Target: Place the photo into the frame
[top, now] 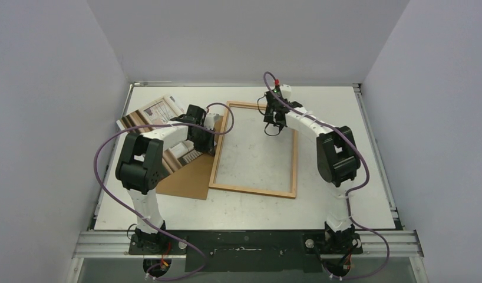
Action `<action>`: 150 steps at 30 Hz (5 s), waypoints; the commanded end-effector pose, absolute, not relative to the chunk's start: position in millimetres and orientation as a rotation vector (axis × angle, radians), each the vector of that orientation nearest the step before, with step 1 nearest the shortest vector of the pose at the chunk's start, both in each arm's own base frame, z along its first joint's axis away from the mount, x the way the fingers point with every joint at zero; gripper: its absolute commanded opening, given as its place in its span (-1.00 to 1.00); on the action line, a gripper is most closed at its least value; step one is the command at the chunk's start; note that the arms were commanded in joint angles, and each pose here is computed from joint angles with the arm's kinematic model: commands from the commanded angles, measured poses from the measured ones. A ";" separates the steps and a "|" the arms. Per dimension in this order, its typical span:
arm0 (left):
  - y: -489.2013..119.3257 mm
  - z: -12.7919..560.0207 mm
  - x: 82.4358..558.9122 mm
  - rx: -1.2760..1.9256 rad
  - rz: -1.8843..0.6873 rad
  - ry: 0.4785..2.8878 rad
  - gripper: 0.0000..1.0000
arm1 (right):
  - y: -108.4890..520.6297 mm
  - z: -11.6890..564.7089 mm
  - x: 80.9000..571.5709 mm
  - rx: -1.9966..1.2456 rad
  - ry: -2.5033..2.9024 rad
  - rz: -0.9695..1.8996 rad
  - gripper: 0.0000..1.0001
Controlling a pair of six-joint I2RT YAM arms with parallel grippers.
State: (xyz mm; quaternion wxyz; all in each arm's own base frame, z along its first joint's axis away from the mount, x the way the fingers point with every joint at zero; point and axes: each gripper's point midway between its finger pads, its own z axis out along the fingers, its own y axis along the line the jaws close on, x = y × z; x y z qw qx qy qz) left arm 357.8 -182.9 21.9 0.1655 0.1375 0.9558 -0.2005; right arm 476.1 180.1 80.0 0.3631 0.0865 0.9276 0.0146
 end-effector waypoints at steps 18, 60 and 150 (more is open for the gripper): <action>-184.2 43.2 359.5 0.392 -0.680 2.702 -0.93 | 263.3 111.6 607.5 0.145 2.154 0.258 -0.13; -184.2 46.3 352.4 0.412 -0.697 2.692 -0.94 | 263.7 54.4 605.0 0.159 2.239 0.329 -0.17; -182.1 50.6 354.6 0.405 -0.707 2.678 -0.97 | 277.9 57.4 576.9 0.192 2.255 0.515 -0.13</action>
